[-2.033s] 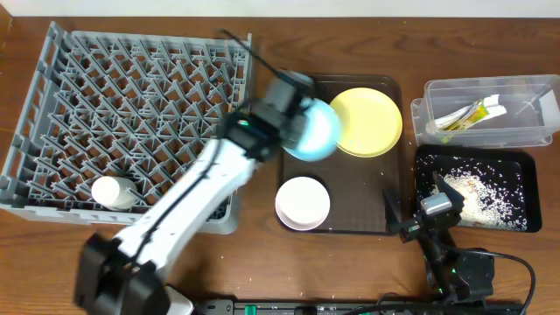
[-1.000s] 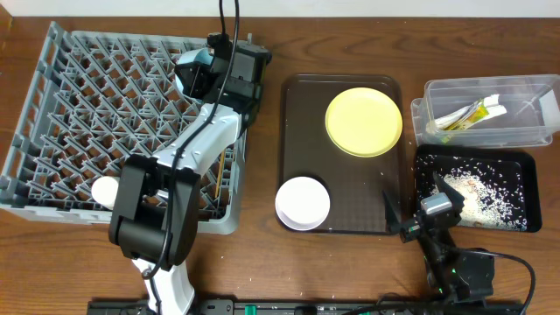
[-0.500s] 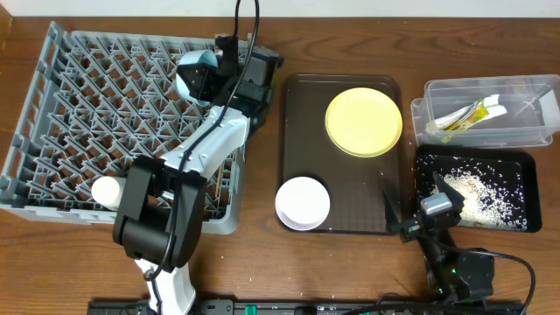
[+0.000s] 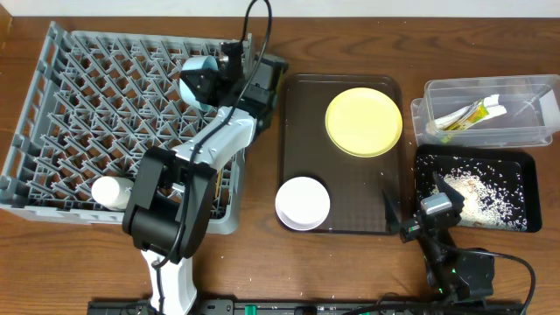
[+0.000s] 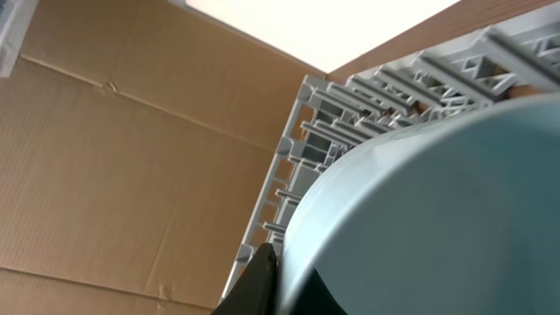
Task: Sort waste into correct bins and load items into the dishwasher
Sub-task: 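Reach the left gripper to the pink-rimmed white dish and grasp it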
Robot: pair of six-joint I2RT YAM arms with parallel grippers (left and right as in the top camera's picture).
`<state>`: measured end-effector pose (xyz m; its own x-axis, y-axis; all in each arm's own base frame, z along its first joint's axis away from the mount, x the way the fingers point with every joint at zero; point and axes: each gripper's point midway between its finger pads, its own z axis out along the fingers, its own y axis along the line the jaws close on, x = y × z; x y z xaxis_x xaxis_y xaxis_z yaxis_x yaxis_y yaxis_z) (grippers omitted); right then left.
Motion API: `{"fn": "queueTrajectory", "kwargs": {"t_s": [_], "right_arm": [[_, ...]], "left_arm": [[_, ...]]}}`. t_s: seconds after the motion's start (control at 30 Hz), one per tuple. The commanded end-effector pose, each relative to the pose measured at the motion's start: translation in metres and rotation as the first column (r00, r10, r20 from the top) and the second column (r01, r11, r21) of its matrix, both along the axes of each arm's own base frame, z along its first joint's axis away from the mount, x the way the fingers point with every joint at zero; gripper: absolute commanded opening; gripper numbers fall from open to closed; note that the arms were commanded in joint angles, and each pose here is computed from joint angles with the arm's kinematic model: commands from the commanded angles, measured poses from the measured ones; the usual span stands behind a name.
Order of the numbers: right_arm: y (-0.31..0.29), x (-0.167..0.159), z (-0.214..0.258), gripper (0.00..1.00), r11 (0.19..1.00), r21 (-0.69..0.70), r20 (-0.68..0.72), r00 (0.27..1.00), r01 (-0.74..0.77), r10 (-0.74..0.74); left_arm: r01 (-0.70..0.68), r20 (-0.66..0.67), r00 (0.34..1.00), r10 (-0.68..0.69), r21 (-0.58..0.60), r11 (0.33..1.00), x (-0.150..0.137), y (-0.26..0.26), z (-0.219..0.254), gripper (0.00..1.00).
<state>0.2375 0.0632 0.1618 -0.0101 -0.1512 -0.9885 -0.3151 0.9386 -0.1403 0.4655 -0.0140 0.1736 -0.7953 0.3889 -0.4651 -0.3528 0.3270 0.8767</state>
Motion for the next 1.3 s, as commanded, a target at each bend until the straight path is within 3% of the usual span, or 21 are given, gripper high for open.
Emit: {"fn": "queueTrajectory", "kwargs": {"t_s": [0.0,0.17,0.23,0.3,0.37,0.7,0.83,0.97,1.03,1.1,1.2,1.27], "right_arm": [[0.001,0.000,-0.001,0.99,1.000,-0.013,0.005,1.000,-0.003,0.004],[0.001,0.000,-0.001,0.99,1.000,-0.013,0.005,1.000,-0.003,0.004],[0.001,0.000,-0.001,0.99,1.000,-0.013,0.005,1.000,-0.003,0.004],[0.001,0.000,-0.001,0.99,1.000,-0.013,0.005,1.000,-0.003,0.004],[0.001,0.000,-0.001,0.99,1.000,-0.013,0.005,1.000,-0.003,0.004],[0.001,0.000,-0.001,0.99,1.000,-0.013,0.005,1.000,-0.003,0.004],[0.001,0.000,-0.001,0.99,1.000,-0.013,0.005,1.000,-0.004,0.004],[0.001,0.000,-0.001,0.99,1.000,-0.013,0.005,1.000,-0.003,0.004],[0.001,0.000,-0.001,0.99,1.000,-0.013,0.005,1.000,-0.003,0.004],[0.001,0.000,-0.001,0.99,1.000,-0.013,0.005,1.000,-0.003,0.004],[0.001,0.000,-0.001,0.99,1.000,-0.013,0.005,1.000,-0.003,0.004],[0.001,0.000,-0.001,0.99,1.000,-0.013,0.005,1.000,-0.003,0.004]], "left_arm": [[0.052,-0.026,0.998,-0.052,-0.008,0.999,0.004,-0.020,-0.011,0.08],[0.108,-0.022,0.994,-0.108,-0.010,0.994,0.002,-0.046,-0.011,0.12],[0.129,-0.019,0.991,-0.129,-0.012,0.992,0.000,-0.056,-0.011,0.22],[0.148,-0.009,0.989,-0.149,-0.017,0.989,-0.001,-0.066,-0.012,0.40],[0.167,0.003,0.986,-0.167,-0.024,0.986,-0.003,-0.076,-0.012,0.46],[0.261,0.108,0.962,-0.251,-0.084,0.962,-0.018,-0.120,0.006,0.50],[0.340,0.110,0.940,-0.323,-0.220,0.914,-0.028,-0.133,0.010,0.50],[0.360,0.100,0.925,-0.366,-0.534,0.765,-0.053,-0.140,0.004,0.50],[0.334,0.083,0.919,-0.385,-0.683,0.650,-0.071,-0.146,0.005,0.50],[0.299,0.054,0.889,-0.455,-0.820,0.488,-0.094,-0.161,0.007,0.50],[0.229,0.032,0.822,-0.568,-0.932,0.279,-0.131,-0.186,0.016,0.50],[0.158,0.000,0.784,-0.621,-0.967,0.200,-0.155,-0.197,0.015,0.50]]}}
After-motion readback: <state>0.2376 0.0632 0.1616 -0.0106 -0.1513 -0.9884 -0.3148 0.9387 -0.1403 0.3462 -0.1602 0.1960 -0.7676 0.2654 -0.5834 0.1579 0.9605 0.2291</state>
